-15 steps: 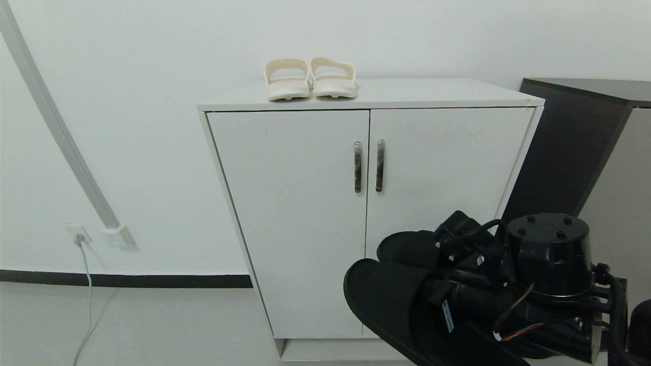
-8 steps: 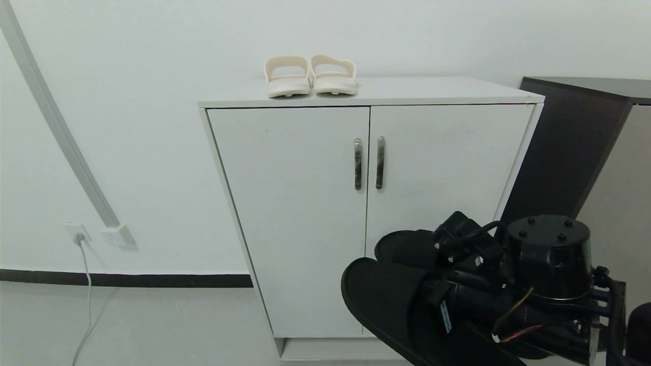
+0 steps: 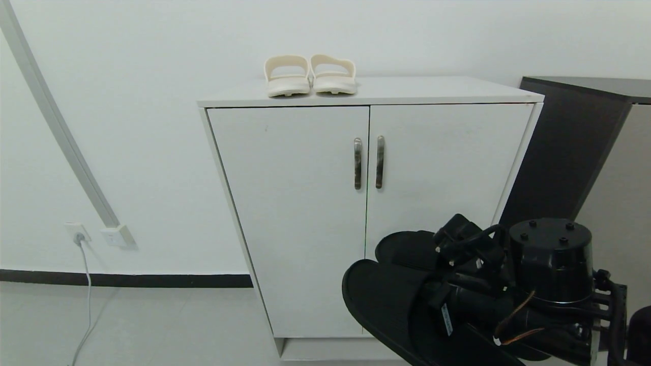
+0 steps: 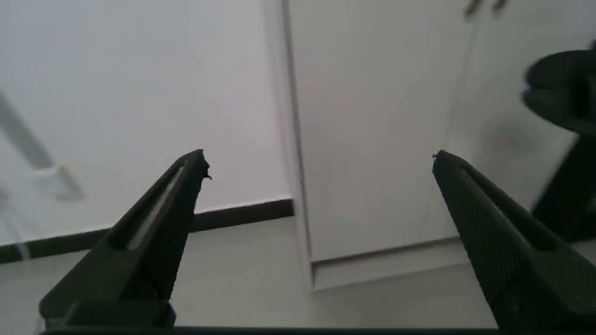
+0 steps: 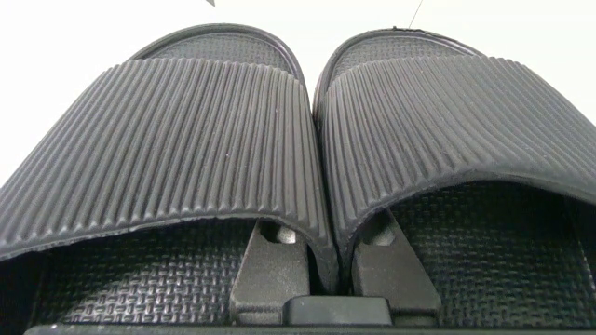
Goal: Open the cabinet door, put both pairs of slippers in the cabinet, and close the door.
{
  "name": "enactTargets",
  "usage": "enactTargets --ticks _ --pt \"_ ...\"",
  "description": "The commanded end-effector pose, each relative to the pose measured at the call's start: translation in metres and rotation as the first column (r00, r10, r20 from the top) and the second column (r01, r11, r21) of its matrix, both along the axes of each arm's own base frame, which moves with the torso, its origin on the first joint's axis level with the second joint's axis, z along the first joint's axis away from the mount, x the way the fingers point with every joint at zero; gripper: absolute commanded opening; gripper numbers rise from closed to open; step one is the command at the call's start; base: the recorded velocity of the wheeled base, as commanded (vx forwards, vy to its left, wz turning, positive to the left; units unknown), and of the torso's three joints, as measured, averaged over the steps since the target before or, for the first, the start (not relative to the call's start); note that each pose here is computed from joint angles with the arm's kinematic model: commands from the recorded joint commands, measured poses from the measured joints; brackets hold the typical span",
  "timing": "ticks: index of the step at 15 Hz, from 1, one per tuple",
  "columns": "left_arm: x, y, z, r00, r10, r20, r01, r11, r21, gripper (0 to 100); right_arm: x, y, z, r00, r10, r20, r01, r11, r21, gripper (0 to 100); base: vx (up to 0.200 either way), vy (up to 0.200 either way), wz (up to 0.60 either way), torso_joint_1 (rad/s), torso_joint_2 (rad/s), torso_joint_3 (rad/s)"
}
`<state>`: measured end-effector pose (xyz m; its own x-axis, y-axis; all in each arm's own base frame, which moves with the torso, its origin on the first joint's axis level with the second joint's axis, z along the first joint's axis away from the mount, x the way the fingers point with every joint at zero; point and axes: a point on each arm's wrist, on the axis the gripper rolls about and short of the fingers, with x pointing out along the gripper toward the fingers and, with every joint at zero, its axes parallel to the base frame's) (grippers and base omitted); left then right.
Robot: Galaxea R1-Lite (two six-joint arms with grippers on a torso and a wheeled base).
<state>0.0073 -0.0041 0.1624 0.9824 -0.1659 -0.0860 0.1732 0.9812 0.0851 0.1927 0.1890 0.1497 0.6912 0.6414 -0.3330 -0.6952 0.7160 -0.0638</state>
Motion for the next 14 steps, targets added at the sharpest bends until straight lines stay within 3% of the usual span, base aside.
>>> enactTargets --ticks 1,2,5,8,11,14 --pt "0.026 -0.001 0.016 0.994 -0.073 -0.081 0.072 0.997 -0.012 100 0.000 0.000 0.000 1.000 0.001 0.001 -0.001 1.000 0.000 0 0.000 0.000 0.00 0.000 0.00 0.000" --pt "0.031 -0.001 0.020 0.992 -0.094 -0.087 0.093 0.996 -0.016 100 0.000 0.000 0.000 1.000 0.002 0.001 -0.002 1.000 0.000 0 0.000 0.000 0.00 0.000 0.00 0.000" --pt "0.052 -0.007 0.034 0.956 -0.260 -0.138 0.256 0.965 -0.047 100 0.000 0.000 0.001 1.000 0.001 0.002 -0.001 1.000 0.001 0 0.000 0.000 0.00 0.000 0.00 0.000" --pt "0.087 -0.024 0.058 0.892 -0.417 -0.172 0.412 0.909 -0.063 100 -0.001 -0.001 0.000 1.000 -0.001 0.000 0.001 1.000 -0.001 0 0.000 0.000 0.00 0.000 0.00 0.000" --pt "0.122 -0.050 0.074 0.840 -0.528 -0.123 0.523 0.849 -0.073 100 -0.002 -0.002 -0.003 1.000 0.000 -0.007 -0.001 1.000 -0.007 0 0.000 0.000 0.00 0.000 0.00 0.000" --pt "0.139 -0.078 0.078 0.779 -0.624 -0.062 0.606 0.775 -0.179 100 -0.002 -0.003 -0.004 1.000 0.002 -0.003 -0.002 1.000 -0.003 0 0.000 0.000 0.00 0.000 0.00 0.000"
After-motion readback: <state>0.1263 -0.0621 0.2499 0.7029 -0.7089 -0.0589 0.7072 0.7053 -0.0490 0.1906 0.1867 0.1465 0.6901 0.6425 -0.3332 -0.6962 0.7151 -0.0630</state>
